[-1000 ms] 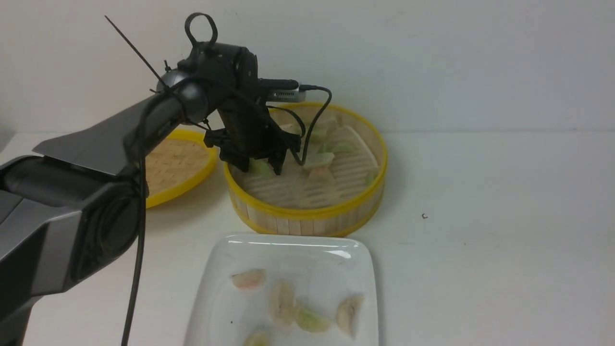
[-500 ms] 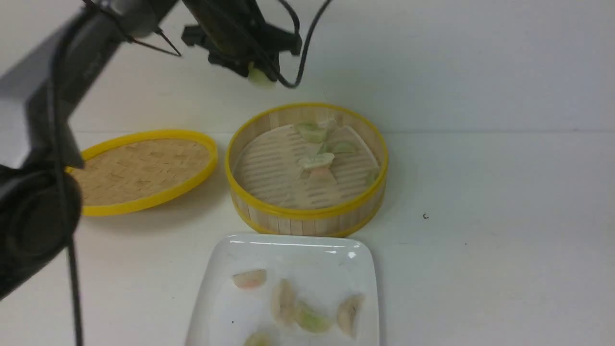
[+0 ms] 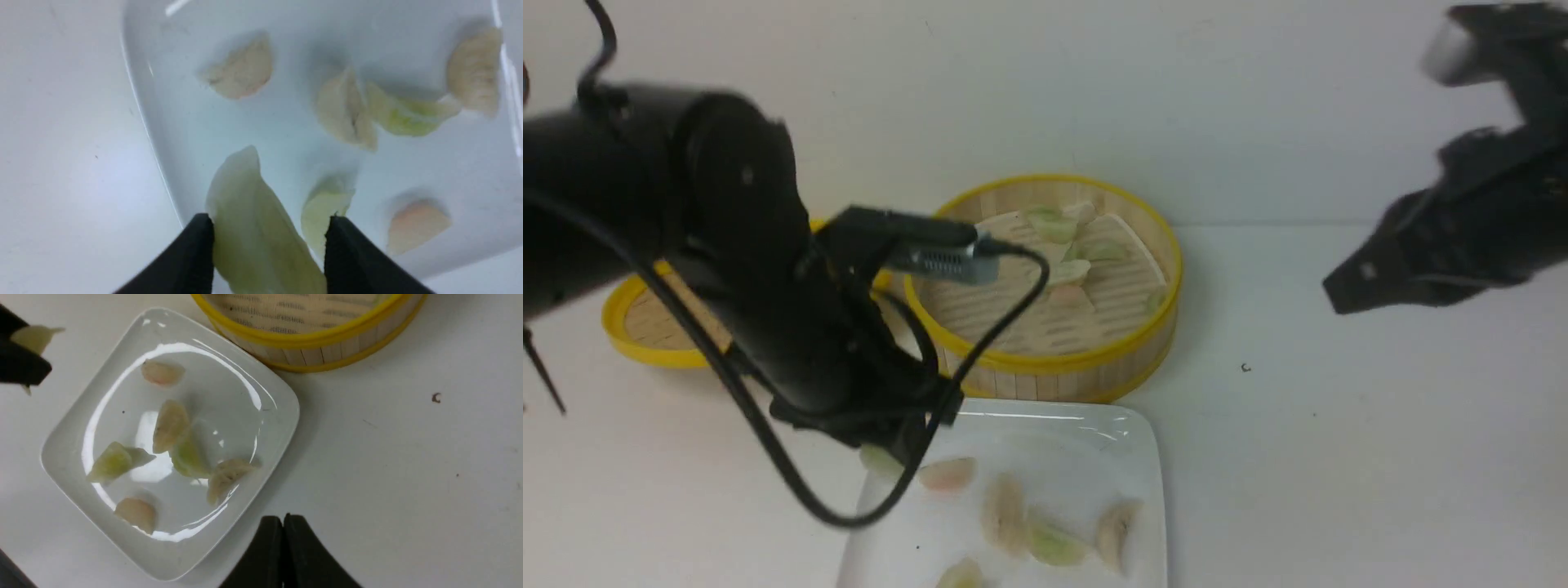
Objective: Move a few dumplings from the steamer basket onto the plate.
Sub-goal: Use the left arm to put the dumpling into the plate, then use the right arm to grab a dumpling from inside the steamer
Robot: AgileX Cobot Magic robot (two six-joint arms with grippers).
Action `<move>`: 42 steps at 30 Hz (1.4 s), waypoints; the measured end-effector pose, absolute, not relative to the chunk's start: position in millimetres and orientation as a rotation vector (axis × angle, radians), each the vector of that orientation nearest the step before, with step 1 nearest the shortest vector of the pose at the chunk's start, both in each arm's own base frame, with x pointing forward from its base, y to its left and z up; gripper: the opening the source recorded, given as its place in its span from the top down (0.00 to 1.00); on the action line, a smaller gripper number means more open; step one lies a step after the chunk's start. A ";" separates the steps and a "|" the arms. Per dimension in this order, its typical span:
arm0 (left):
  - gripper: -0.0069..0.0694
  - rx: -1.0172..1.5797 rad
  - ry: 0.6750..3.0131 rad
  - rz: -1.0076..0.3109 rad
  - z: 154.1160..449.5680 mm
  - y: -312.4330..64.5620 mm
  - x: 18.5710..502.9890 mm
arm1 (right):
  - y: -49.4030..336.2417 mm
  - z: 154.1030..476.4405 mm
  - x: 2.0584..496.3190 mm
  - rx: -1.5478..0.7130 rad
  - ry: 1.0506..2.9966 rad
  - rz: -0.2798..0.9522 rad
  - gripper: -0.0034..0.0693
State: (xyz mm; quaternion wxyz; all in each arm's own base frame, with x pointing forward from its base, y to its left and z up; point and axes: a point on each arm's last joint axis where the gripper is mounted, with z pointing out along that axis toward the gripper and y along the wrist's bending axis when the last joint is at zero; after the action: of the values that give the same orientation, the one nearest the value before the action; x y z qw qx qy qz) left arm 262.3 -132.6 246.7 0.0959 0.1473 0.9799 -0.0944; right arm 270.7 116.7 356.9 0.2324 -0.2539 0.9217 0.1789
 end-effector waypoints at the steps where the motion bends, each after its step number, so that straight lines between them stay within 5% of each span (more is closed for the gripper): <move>1: 0.50 0.428 2.913 -0.281 235.1 -131.5 258.0 | 126.2 352.0 284.2 -0.732 2.546 0.480 0.97; 12: 0.49 0.408 2.994 -0.242 185.5 -128.8 253.7 | 206.8 302.6 392.9 -0.927 2.548 0.391 0.76; 18: 0.20 0.414 2.998 -0.242 187.4 -129.9 256.0 | 236.1 253.7 445.9 -0.955 2.529 0.342 0.43; 23: 0.16 0.429 3.007 -0.247 201.3 -132.7 260.5 | 241.6 234.1 460.0 -0.960 2.529 0.322 0.30; 33: 0.87 0.417 2.833 -0.086 289.0 -99.5 220.5 | 262.9 173.3 464.0 -1.048 2.595 0.279 0.25; 37: 0.92 0.359 2.740 -0.060 315.1 -85.9 201.7 | 270.4 169.7 465.3 -1.040 2.554 0.254 0.35; 40: 0.92 0.317 2.686 -0.058 329.1 -78.0 189.3 | 272.5 169.2 466.6 -1.015 2.540 0.243 0.54; 41: 0.92 0.295 2.649 -0.052 337.0 -72.9 182.2 | 272.6 170.3 466.5 -1.008 2.540 0.241 0.73; 42: 0.92 0.293 2.645 -0.051 337.8 -72.4 181.5 | 272.5 170.3 466.5 -1.007 2.542 0.240 0.73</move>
State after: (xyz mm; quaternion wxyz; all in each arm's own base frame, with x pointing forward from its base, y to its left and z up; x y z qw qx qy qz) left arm 181.5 -72.4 337.8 0.2374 0.1070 0.9653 -0.0187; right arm 466.5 272.5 170.3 0.1972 -0.3597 0.9080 0.0856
